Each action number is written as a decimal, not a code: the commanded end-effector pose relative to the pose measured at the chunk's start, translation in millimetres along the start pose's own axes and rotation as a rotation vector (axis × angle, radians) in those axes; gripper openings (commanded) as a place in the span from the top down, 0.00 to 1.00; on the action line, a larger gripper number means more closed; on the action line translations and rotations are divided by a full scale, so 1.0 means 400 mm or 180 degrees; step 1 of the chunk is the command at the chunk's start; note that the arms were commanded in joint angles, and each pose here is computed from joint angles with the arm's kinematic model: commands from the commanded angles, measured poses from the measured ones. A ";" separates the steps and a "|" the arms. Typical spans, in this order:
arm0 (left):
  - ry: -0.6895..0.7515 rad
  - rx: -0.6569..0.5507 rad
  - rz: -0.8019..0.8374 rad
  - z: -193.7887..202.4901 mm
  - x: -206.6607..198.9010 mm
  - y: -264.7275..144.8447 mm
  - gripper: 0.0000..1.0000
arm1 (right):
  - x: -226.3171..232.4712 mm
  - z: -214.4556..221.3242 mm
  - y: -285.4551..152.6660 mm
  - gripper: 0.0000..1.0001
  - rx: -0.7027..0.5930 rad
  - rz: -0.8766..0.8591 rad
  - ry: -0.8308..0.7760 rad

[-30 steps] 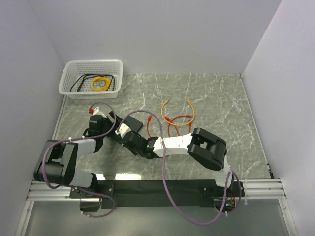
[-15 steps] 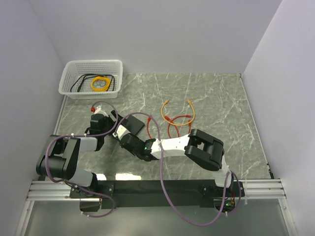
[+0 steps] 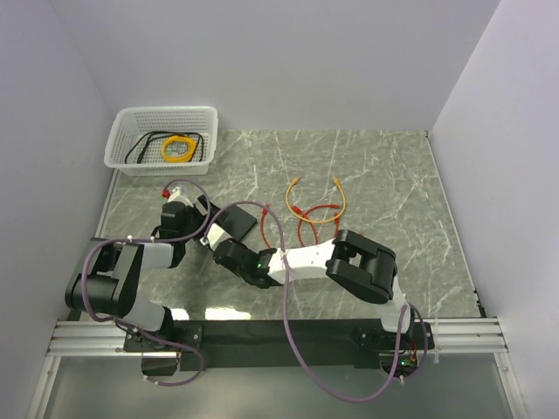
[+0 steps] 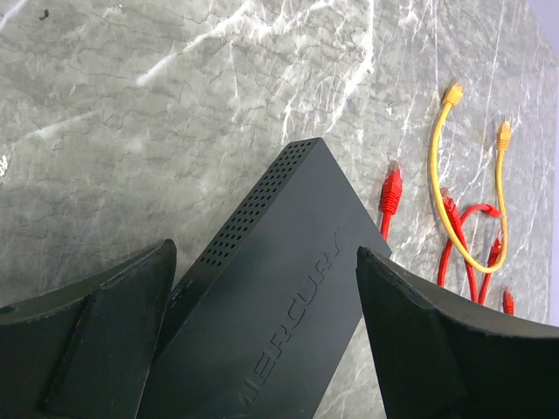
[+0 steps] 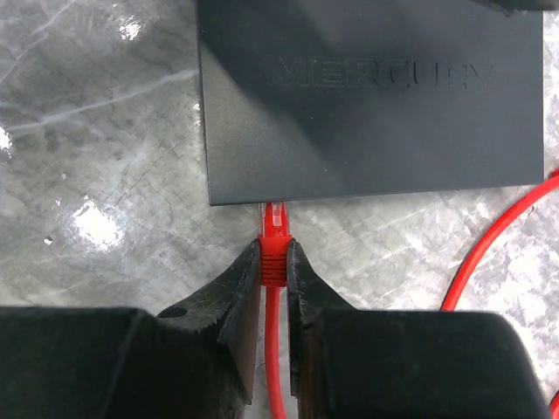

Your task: Insert the plug into the switch port

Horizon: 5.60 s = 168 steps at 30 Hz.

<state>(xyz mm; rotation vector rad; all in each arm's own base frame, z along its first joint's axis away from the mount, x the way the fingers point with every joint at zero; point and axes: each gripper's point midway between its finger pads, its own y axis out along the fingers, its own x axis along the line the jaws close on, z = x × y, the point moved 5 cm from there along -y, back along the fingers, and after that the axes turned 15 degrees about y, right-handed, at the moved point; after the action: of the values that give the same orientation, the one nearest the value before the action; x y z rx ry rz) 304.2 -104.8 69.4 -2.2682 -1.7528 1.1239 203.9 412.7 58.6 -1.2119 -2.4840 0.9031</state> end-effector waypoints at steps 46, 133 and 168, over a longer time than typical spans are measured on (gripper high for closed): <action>0.0280 0.0745 -0.0226 0.079 -0.101 -0.043 0.04 | -0.079 -0.139 -0.109 0.47 -0.0392 -0.0169 0.0524; 0.0052 -0.0732 0.1382 -0.136 -0.288 -0.256 0.17 | -0.214 -0.212 -0.307 1.00 -0.0803 -0.2035 0.1842; 0.0173 -0.0867 0.1555 -0.166 -0.330 -0.332 0.21 | -0.136 -0.224 -0.376 1.00 -0.0964 -0.1954 0.1362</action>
<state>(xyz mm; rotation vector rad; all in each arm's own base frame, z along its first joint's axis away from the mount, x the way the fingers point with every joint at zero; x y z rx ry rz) 220.7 -143.3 223.8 -2.8982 -1.4769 0.9743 178.1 329.1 201.1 -0.5632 -2.3831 0.1820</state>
